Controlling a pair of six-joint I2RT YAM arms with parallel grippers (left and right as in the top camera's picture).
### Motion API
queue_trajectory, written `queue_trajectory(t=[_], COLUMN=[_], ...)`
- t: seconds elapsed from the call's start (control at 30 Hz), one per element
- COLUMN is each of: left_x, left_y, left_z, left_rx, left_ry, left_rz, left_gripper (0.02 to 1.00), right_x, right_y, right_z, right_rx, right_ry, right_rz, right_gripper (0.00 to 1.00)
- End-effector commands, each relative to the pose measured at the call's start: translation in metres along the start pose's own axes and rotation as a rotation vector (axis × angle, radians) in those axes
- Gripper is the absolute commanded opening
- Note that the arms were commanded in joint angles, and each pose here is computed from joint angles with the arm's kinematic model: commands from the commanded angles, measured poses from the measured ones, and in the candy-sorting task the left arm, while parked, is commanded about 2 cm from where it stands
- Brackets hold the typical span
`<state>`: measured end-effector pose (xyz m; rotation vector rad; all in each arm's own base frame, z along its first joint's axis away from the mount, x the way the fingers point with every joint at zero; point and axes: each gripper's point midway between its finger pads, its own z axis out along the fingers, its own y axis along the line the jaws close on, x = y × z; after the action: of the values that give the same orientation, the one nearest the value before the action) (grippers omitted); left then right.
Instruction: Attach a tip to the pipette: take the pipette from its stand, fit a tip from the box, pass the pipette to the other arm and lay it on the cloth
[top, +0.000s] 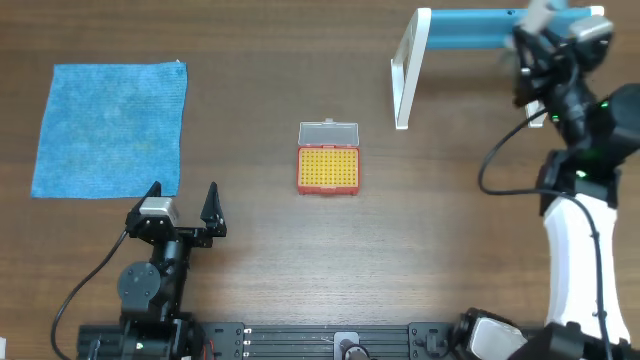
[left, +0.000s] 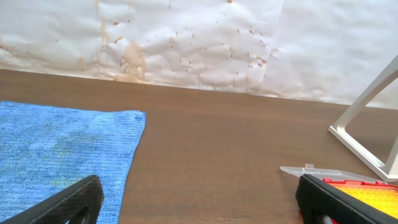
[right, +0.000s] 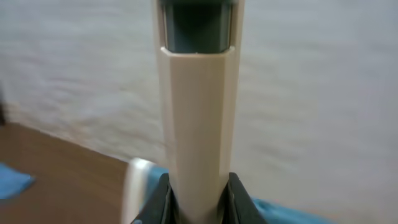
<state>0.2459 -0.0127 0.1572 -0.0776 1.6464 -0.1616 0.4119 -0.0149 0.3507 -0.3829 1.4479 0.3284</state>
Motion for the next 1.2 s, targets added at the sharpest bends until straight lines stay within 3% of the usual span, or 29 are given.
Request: queue_trajectory(t=[0.03,0.17,0.33,0.5,0.73,0.83,1.13,1.2], left_x=[0.001,0.001,0.001,0.001,0.001,0.001,0.001,0.001], left_y=[0.002,0.002,0.002,0.002,0.002,0.002,0.002,0.002], left_z=[0.0,0.0,0.0,0.0,0.0,0.0,0.0,0.0], left_rx=[-0.012,-0.012,-0.012,-0.012,-0.012,-0.012,-0.012,-0.012], left_ry=[0.002,0.002,0.002,0.002,0.002,0.002,0.002,0.002], left_rz=[0.01,0.01,0.01,0.01,0.01,0.009,0.01,0.01], left_gripper=[0.996,0.998,0.996,0.996,0.996,0.996,0.996,0.996], right_x=[-0.003,0.026,0.055,0.091,0.118,0.138,0.155,0.155], right_y=[0.122,0.223,0.273,0.275,0.274,0.268,0.264,0.264], right_z=[0.014,0.019,-0.002,-0.012,0.004,0.012,0.027,0.028], right_rx=[-0.373,-0.596,-0.646,-0.609,-0.609,-0.564,-0.544,-0.543], right_ry=[-0.048,-0.02,-0.083,-0.028,-0.052,-0.01,0.015,0.007], right_rz=[0.056,0.112,0.103,0.136,0.125,0.146,0.152,0.124], right_gripper=[0.077,0.077,0.077,0.077,0.077,0.077,0.077,0.077])
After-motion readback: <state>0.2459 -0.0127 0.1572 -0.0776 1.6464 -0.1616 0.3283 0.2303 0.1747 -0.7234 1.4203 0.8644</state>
